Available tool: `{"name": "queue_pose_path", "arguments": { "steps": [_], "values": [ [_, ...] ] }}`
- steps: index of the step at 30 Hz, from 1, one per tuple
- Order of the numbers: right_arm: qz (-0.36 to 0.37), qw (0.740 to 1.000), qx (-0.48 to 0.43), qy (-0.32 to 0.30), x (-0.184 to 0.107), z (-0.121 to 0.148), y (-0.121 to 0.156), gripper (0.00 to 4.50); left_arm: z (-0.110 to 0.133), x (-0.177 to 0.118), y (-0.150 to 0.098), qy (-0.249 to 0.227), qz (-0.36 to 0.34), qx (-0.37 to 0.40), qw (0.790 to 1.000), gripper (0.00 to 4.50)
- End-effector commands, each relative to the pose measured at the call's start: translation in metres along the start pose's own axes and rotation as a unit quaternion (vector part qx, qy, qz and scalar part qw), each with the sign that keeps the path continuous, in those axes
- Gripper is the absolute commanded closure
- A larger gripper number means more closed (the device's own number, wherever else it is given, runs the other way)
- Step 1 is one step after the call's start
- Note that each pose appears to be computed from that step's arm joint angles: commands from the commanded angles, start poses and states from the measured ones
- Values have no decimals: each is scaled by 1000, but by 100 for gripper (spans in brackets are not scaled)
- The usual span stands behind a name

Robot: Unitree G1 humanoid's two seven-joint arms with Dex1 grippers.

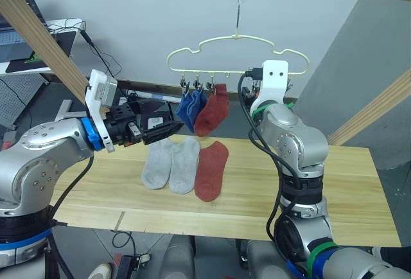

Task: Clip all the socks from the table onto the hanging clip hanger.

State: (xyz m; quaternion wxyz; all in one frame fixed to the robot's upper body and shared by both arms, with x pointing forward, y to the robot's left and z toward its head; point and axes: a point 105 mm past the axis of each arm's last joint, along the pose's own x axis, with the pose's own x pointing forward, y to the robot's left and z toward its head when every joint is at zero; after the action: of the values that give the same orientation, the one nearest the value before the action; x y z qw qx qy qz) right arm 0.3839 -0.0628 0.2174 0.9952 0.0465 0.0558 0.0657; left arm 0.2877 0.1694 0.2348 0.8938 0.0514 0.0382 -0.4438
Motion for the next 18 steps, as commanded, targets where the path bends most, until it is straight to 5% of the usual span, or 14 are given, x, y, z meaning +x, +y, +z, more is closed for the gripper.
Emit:
{"name": "queue_pose_path", "arguments": {
  "steps": [1,18],
  "values": [
    [34,999,13,-31,-3,19,20,209,10,-4,-3,-18,4,21,1000,0],
    [62,997,11,-39,2,29,33,209,9,-5,-2,-21,15,22,999,0]
  ]
}}
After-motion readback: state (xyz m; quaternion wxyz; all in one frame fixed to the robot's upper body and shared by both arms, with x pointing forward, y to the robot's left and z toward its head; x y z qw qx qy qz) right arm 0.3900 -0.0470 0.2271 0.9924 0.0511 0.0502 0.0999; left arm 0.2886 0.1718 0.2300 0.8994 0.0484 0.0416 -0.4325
